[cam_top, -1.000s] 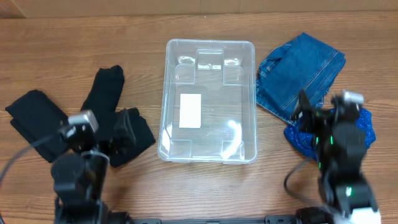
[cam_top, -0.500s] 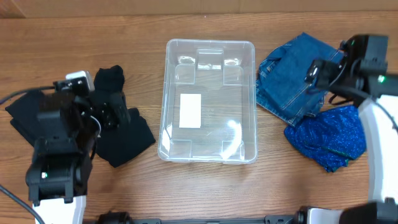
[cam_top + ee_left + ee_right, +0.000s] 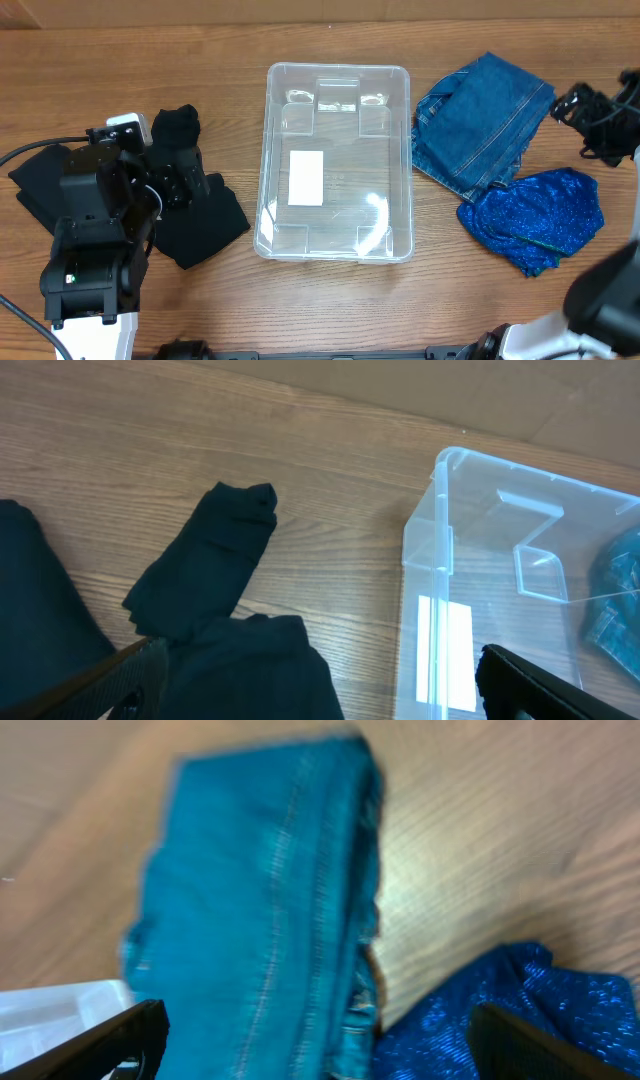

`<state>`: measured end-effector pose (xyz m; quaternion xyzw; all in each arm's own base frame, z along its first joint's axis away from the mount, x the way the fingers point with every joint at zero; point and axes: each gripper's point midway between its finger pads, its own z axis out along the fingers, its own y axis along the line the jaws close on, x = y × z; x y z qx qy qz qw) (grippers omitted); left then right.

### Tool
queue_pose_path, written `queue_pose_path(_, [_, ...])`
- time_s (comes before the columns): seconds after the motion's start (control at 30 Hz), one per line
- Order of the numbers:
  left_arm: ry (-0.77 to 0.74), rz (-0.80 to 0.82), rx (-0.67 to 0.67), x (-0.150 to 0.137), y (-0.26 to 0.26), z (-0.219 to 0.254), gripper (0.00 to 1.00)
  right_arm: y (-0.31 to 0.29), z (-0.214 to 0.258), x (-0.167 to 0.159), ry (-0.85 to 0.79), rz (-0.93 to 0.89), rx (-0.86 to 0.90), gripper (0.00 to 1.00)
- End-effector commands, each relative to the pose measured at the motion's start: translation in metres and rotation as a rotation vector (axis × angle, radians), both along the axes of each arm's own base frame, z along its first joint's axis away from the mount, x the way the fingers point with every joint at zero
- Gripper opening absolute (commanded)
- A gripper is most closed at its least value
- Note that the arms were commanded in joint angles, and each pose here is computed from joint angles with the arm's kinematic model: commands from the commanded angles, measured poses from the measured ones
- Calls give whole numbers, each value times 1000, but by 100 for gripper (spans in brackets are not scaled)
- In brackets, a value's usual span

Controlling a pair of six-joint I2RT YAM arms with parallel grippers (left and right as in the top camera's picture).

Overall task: Pack container
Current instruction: 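Move the right gripper over the folded blue jeans and lower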

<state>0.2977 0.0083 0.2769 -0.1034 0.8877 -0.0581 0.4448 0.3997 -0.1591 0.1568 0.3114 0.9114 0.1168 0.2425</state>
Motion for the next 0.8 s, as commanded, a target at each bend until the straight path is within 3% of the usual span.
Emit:
queue_pose_path(0.0, [-26, 0, 30, 1, 2, 12, 100, 8, -39, 10, 31, 50, 152, 100])
queue_pose_path(0.13, [-16, 0, 30, 0, 2, 9, 100, 24, -71, 20, 23, 144, 271, 100])
queue_pose_path(0.77, [25, -1, 27, 0, 2, 0, 100, 22, -138, 21, 121, 126, 321, 100])
